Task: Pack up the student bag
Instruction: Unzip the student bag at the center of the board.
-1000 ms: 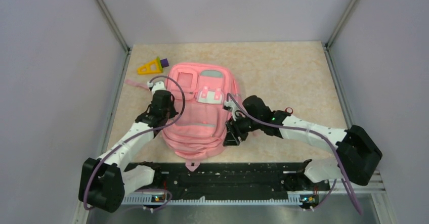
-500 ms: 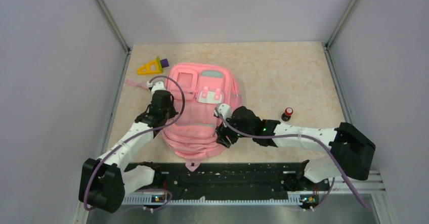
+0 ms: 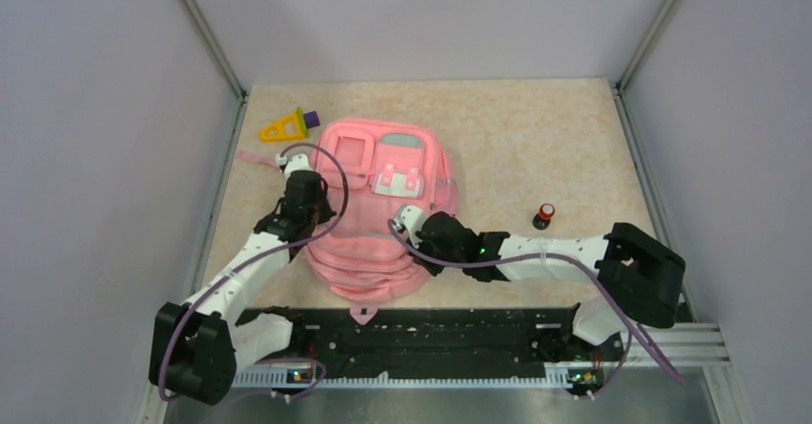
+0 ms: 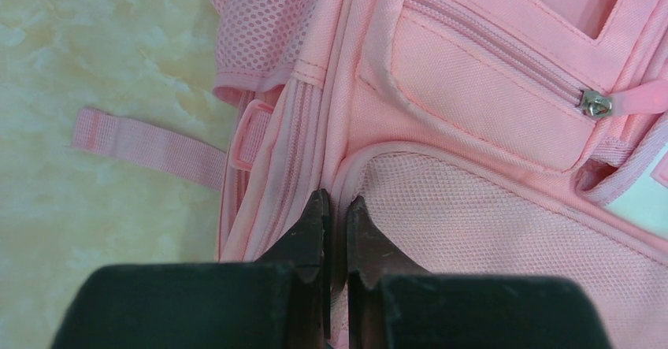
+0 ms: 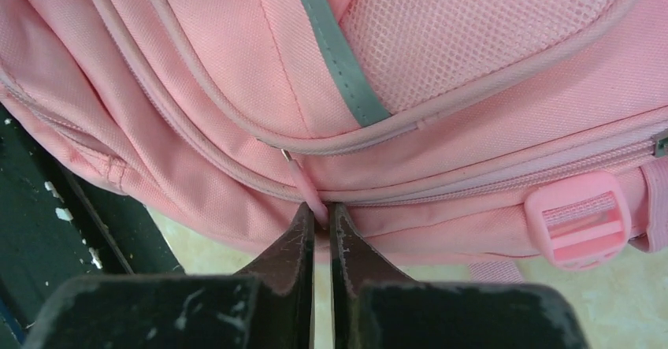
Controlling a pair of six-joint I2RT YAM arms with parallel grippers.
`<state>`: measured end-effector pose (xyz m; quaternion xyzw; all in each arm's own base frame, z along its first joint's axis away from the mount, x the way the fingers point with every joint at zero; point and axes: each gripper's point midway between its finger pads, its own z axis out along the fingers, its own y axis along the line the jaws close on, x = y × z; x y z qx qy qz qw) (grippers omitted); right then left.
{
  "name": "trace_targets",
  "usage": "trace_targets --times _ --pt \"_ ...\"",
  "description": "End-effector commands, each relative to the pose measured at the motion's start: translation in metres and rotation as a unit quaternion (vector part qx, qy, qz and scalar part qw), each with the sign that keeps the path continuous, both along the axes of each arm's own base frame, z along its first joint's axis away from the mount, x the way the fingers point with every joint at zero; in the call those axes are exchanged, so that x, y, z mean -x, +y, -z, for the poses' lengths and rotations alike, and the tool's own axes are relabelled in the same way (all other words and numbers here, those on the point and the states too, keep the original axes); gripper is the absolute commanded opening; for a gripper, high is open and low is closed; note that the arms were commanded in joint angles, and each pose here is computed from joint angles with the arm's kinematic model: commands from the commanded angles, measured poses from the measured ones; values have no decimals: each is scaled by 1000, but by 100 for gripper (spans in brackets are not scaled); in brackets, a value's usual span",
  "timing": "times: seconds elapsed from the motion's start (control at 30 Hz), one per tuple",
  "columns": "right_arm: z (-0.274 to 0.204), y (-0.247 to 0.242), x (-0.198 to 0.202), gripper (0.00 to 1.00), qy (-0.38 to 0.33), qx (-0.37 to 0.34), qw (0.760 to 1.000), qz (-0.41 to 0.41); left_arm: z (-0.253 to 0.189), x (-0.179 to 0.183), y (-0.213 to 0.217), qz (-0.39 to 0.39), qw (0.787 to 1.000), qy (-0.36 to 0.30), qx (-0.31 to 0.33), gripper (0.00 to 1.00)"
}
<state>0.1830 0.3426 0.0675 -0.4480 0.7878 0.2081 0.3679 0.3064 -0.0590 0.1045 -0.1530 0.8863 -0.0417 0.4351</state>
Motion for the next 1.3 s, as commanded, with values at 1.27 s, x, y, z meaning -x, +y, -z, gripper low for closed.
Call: trace_targets --times 1.27 --pt "-92 41 31 0 84 -242 963 79 -41 27 -124 -57 961 -166 212 21"
